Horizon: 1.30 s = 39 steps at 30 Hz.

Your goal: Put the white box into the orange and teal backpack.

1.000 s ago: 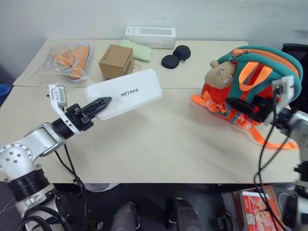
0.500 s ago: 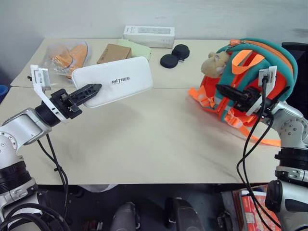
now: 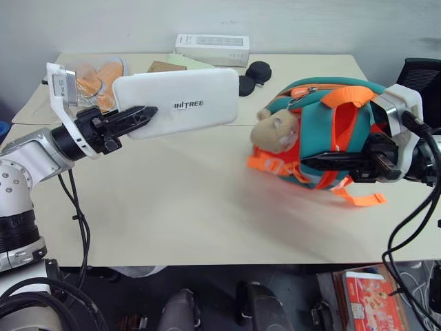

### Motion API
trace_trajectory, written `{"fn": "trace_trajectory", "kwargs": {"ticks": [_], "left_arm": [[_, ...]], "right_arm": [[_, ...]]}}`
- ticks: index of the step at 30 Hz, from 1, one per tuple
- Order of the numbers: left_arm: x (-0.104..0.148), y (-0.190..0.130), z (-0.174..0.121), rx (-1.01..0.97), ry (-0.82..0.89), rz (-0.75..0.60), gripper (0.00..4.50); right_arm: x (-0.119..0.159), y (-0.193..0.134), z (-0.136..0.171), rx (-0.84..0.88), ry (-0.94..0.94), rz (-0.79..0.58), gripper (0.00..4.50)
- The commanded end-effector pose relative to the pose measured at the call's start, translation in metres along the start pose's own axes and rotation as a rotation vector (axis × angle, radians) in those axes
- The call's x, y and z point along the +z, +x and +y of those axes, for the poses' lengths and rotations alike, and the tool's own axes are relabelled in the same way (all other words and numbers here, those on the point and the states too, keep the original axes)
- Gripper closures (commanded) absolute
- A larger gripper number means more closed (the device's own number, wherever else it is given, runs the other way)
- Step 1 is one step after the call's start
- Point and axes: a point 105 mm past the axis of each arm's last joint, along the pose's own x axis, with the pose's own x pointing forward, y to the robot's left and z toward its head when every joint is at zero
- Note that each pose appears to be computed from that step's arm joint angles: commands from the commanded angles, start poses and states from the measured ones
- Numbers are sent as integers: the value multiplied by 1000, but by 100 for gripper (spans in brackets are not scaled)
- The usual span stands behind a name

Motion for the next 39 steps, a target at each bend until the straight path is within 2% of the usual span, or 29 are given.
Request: {"fn": "trace_trajectory", "kwargs": {"ticks": [1, 5, 9, 16, 21, 25, 31, 35, 39], "left_arm": [[22, 9, -26, -145, 78, -49, 320], [18, 15, -35, -215, 116, -5, 320], [20, 25, -28, -217, 154, -4, 320], [14, 40, -28, -307, 312, 112, 320], [30, 44, -31, -380, 364, 122, 320], [31, 44, -35, -443, 424, 187, 320], [43, 49, -41, -478, 479, 194, 320], [26, 54, -38, -492, 497, 246, 320], [-2, 72, -26, -441, 576, 303, 320]], "right_arm": [[13, -8, 31, 105, -22, 23, 447], [6, -14, 33, 91, 21, 47, 447], [2, -21, 37, 105, 60, 56, 447], [9, -24, 21, 28, 40, 8, 447], [3, -24, 3, -41, 39, 0, 447], [-5, -27, -6, -69, 61, -7, 447], [-7, -27, -5, -72, 61, -17, 447], [-10, -25, -2, -69, 60, -13, 447], [-8, -20, 5, -37, 45, -7, 447]]}}
